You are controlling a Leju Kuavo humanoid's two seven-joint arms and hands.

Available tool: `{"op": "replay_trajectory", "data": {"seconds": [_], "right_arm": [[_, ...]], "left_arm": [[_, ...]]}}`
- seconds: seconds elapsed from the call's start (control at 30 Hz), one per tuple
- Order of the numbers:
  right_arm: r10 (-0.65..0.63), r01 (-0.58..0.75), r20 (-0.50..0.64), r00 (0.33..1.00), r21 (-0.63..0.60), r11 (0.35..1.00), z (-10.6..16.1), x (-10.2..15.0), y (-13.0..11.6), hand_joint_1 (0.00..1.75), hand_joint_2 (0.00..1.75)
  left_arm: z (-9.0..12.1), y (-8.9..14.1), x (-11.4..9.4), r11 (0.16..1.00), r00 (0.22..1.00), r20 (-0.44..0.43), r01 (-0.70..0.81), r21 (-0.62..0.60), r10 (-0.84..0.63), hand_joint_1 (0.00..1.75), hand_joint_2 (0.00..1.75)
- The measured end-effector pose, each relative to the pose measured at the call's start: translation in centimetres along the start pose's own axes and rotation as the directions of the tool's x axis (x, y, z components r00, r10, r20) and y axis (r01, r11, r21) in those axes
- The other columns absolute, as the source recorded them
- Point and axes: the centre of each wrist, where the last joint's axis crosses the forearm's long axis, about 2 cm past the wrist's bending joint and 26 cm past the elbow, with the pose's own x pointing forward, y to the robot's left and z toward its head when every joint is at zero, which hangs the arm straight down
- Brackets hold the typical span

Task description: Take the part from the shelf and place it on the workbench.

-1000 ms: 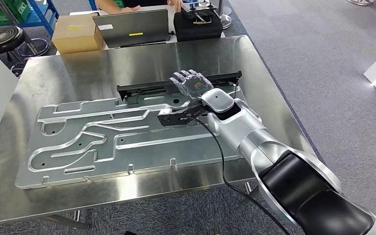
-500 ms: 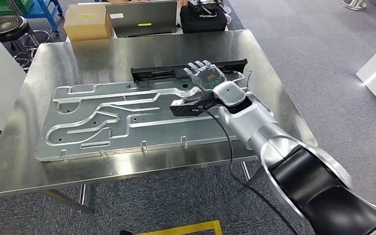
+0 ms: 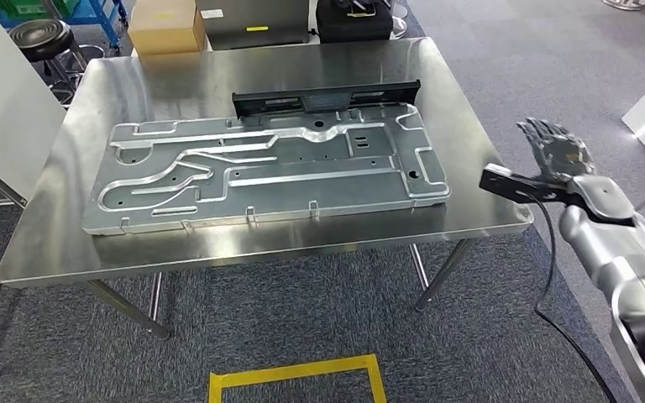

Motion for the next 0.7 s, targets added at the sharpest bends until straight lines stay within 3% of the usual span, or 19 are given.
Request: {"op": "replay_trajectory", "data": {"seconds": [0.1,0.27,0.47,0.57,0.7], "right_arm": [[-0.006,0.005,-0.088,0.996,-0.006,1.000,2.9,-3.9,1.1,0.00,0.00],[-0.047,0.026,-0.206,0.977,-0.101,0.995,9.3,-8.0,4.3,0.00,0.00],[-0.093,0.050,-0.224,0.970,-0.190,0.980,16.4,-7.3,8.8,0.00,0.00],[-0.179,0.102,-0.240,0.954,-0.302,0.948,18.8,-6.4,10.2,0.00,0.00],[-0.411,0.266,-0.292,0.864,-0.429,0.863,22.6,-4.2,13.6,0.00,1.75]], "left_arm": [[-0.1,0.2,-0.1,1.000,1.000,-0.001,-0.006,0.008,0.006,0.00,0.00],[0.0,0.2,-0.4,0.999,0.999,-0.014,-0.033,0.024,0.033,0.00,0.00],[0.0,0.1,-1.1,0.998,0.999,-0.028,-0.044,0.033,0.045,0.00,0.00],[0.0,0.1,-1.1,0.999,0.999,-0.031,-0.035,0.037,0.036,0.00,0.00],[0.1,0.0,-1.1,0.999,0.999,-0.035,-0.024,0.037,0.025,0.00,0.00]]}}
